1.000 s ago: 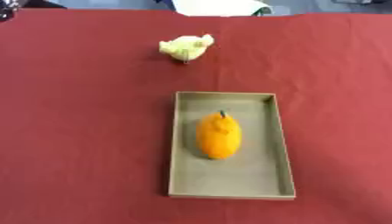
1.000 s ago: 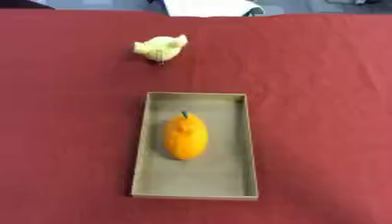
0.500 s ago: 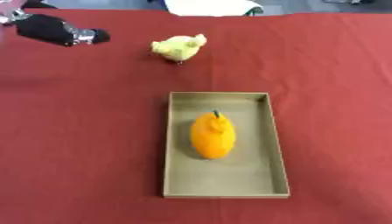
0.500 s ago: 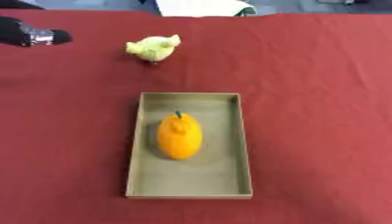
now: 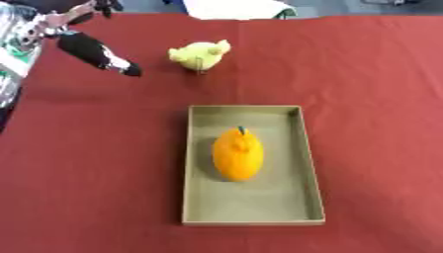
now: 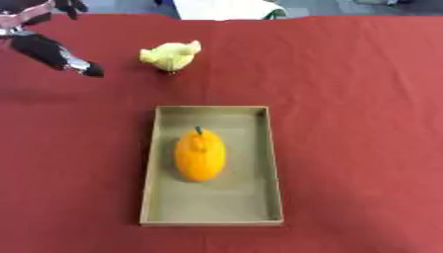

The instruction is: Pick up objects on the table and place them in the box.

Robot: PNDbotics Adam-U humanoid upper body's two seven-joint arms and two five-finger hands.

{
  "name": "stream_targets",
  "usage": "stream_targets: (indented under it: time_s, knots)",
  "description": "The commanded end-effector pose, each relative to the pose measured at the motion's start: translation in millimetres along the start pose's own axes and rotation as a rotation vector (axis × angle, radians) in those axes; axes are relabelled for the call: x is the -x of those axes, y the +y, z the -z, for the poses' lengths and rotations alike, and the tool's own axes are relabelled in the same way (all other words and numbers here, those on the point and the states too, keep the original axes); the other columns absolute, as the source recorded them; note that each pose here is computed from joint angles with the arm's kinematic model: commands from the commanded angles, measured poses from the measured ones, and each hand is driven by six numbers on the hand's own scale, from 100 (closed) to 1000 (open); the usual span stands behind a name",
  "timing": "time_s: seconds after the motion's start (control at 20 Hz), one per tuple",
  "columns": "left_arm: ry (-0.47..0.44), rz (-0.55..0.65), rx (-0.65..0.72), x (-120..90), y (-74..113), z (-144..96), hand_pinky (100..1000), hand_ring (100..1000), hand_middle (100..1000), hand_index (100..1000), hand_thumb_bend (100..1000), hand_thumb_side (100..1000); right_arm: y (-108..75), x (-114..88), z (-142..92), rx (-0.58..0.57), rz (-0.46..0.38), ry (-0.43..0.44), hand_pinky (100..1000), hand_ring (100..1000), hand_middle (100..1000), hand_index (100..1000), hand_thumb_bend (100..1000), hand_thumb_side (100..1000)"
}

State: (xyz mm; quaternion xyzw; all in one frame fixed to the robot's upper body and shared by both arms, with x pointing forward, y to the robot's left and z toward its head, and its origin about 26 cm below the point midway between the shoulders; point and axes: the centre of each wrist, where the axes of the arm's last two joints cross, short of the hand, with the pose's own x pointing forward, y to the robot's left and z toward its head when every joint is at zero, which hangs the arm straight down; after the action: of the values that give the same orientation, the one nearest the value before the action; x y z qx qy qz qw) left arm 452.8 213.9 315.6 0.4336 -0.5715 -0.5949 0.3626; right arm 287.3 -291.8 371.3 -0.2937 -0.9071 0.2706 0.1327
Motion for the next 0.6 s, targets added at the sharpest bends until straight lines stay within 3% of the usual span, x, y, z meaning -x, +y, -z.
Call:
stream_targets:
  time_s: [0.05,0.6]
  knots:
    - [0.019,-0.043,-0.033,-1,10.5,5,886,877,711,900,798,583,-8.2,-6,6,0.018,-0.012,-0.022,767,749,720,880,102,853]
    - [0.022,-0.155,-0.039,-20,4.5,22,865,880,719,903,714,535,-6.3,-8,8,0.024,0.004,-0.01,764,743,713,873,100,863]
